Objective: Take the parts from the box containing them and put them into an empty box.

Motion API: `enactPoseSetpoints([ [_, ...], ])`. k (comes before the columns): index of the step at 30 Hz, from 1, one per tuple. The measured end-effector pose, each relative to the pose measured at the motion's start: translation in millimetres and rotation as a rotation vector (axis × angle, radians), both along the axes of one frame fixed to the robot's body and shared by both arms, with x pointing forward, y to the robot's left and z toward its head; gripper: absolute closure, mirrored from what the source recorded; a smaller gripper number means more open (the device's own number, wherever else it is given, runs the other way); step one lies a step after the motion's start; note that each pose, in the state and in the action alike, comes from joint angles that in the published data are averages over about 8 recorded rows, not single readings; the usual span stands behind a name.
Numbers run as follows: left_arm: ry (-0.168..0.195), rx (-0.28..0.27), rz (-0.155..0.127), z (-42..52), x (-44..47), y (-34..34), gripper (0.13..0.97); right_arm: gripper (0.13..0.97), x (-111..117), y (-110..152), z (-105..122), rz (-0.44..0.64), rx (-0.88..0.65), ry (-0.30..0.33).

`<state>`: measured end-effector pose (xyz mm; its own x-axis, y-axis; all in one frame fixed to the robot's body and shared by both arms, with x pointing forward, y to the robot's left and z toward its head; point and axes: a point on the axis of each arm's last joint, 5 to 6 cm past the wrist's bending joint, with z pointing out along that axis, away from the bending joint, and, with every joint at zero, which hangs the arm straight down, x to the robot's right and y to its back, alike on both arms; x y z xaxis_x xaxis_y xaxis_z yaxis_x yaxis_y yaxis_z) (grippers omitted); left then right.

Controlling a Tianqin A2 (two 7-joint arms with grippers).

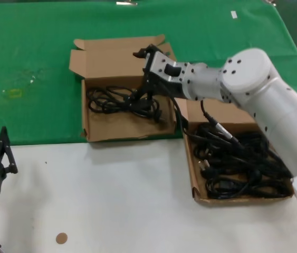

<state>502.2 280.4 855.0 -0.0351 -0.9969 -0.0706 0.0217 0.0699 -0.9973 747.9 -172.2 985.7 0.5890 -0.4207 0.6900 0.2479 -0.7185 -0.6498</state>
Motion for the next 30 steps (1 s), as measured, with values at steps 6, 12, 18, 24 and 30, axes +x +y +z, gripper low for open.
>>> enactPoseSetpoints([
  [6,0.000,0.000,0.000,0.0,0.0,0.0,0.875,0.326,-12,-3,-20,-0.037,0.088,-0.003],
  [12,0.000,0.000,0.000,0.0,0.0,0.0,0.803,0.260,-27,-8,-41,-0.082,0.177,-0.005],
  [18,0.000,0.000,0.000,0.0,0.0,0.0,0.675,0.186,-43,-15,-59,-0.133,0.264,-0.008],
  [24,0.000,0.000,0.000,0.0,0.0,0.0,0.633,0.141,-61,-23,-75,-0.188,0.347,-0.011],
  [30,0.000,0.000,0.000,0.0,0.0,0.0,0.614,0.131,-81,-33,-90,-0.248,0.426,-0.013],
])
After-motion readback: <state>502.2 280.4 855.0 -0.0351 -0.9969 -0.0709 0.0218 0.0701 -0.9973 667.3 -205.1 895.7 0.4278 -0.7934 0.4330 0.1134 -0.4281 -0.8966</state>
